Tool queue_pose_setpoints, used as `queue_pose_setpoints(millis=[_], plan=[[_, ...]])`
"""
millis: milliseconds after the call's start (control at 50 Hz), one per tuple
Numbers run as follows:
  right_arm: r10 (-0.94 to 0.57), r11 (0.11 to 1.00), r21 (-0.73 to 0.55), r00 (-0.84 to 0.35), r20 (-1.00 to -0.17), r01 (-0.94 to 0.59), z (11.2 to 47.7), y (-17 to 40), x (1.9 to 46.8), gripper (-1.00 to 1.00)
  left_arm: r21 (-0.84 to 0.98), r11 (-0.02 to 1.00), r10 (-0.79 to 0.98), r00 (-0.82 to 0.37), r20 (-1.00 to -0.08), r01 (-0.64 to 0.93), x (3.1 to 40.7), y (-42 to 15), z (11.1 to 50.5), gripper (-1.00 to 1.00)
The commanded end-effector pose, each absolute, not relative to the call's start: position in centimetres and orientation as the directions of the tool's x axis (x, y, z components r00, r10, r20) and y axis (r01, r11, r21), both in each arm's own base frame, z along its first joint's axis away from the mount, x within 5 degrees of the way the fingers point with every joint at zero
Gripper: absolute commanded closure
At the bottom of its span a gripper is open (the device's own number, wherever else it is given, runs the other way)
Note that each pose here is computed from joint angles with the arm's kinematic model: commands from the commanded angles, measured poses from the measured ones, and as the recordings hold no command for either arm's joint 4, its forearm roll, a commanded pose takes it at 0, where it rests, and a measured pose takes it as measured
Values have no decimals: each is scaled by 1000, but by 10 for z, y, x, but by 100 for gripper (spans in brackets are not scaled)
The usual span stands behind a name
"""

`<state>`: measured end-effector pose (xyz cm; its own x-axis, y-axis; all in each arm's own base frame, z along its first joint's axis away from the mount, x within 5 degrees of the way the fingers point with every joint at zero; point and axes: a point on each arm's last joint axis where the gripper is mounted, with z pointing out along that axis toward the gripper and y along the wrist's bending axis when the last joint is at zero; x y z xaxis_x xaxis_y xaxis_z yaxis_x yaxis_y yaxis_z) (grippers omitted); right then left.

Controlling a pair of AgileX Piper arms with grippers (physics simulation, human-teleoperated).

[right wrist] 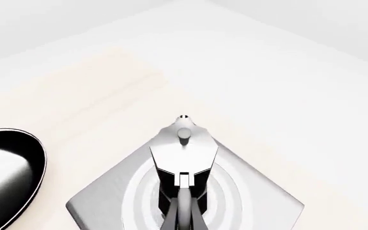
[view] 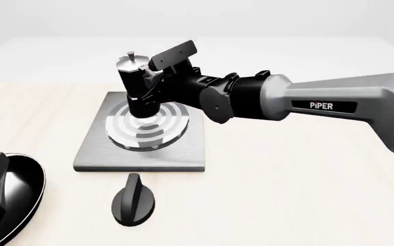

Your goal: Turn on the stove and put the moka pot on it.

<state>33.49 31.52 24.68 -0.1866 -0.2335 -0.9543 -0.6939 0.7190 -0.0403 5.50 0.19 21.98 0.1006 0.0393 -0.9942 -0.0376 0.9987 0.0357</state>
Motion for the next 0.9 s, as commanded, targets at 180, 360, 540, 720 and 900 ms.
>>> queue_pose_setpoints(millis=[180,360,540,720,900], plan=[[-188,752,8,-227,-956,-659,221,313,356,100,42,998,45,97,-994,-40,55,2,220,-100],[-170,755,50,-268,-948,-654,203,315,353,100,45,998,49,97,-994,-40,55,2,220,-100],[-165,754,75,-299,-940,-652,192,317,347,100,46,998,49,98,-994,-40,55,2,219,-100],[-172,754,89,-327,-929,-651,179,317,342,100,44,998,48,101,-994,-41,55,2,220,-100],[-202,739,60,-307,-930,-671,193,315,332,-100,41,998,45,103,-994,-41,55,2,220,-100]])
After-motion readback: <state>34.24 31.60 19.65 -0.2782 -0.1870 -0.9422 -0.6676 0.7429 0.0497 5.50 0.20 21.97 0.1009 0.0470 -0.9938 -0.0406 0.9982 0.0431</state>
